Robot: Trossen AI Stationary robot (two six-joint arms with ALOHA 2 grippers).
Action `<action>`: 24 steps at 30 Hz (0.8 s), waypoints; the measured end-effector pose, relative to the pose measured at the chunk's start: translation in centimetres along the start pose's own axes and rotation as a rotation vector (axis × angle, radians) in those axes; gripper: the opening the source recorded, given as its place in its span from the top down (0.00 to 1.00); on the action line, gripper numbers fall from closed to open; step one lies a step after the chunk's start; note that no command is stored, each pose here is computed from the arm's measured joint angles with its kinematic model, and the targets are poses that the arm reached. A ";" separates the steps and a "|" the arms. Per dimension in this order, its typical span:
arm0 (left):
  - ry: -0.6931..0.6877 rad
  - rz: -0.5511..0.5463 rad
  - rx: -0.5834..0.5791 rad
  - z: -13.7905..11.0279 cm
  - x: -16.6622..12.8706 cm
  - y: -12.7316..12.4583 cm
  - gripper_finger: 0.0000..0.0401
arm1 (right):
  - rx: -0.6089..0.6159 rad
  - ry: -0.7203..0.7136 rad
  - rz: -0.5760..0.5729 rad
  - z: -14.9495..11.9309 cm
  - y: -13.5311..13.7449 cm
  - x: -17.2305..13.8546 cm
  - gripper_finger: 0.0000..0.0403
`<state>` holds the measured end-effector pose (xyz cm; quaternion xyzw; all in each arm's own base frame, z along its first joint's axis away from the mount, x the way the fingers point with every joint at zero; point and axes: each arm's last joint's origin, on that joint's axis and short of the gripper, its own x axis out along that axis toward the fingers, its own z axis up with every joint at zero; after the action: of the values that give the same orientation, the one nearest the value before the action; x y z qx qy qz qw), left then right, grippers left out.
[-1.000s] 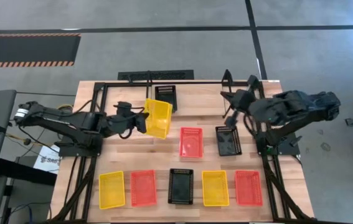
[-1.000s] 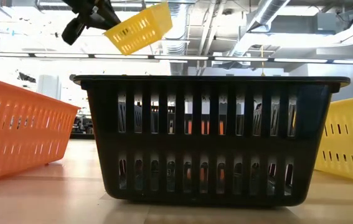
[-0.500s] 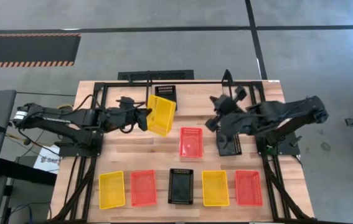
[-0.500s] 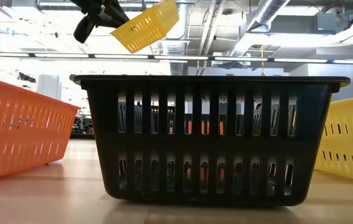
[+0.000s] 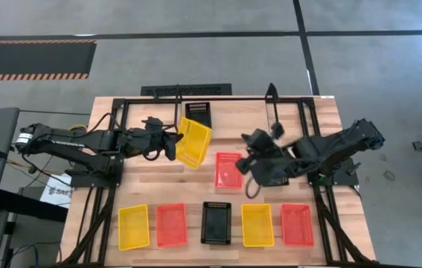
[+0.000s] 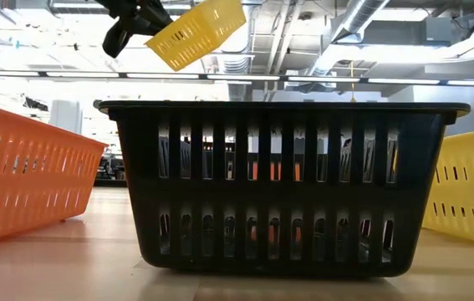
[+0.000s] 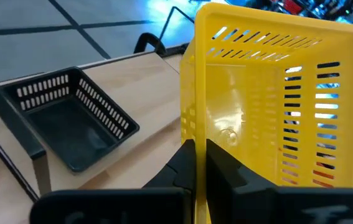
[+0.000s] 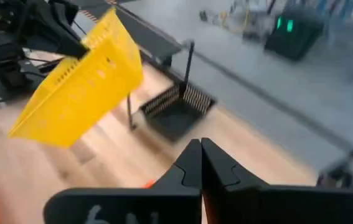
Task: Stack baskets on shelf by color
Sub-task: Put the top yellow bin on the shelf
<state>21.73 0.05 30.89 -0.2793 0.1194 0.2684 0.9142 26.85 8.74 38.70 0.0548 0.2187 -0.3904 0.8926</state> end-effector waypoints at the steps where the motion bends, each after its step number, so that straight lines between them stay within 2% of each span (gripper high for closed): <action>1: 0.005 -0.006 0.004 0.0 0.0 0.0 1.00 | 0.035 0.019 -0.002 -0.5 -0.4 -0.7 0.97; 7: 0.019 -0.023 0.023 -0.1 0.0 -0.1 1.00 | 0.226 0.105 -0.088 -3.9 -1.5 -3.8 0.98; 11: 0.021 -0.025 0.041 -0.1 0.0 -0.1 1.00 | 0.274 0.062 -0.121 -5.6 -0.6 -2.7 0.98; 15: 0.020 -0.026 0.056 -0.1 0.0 -0.1 1.00 | 0.223 0.026 -0.229 -6.0 0.8 0.4 0.98; 18: 0.020 -0.027 0.067 -0.1 0.0 -0.2 1.00 | 0.217 0.027 -0.252 -5.1 1.7 2.8 0.96; 21: 0.011 -0.026 0.077 0.0 0.0 -0.2 1.00 | 0.205 -0.005 -0.213 -3.4 2.8 4.4 0.93; 24: -0.016 -0.005 0.098 0.0 0.1 -0.2 1.00 | 0.131 -0.045 -0.156 -1.4 3.8 5.3 0.88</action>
<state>21.92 -0.04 31.00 -0.2324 0.1244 0.2622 0.9283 32.23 8.16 34.84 0.0869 0.1762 -0.4731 0.8588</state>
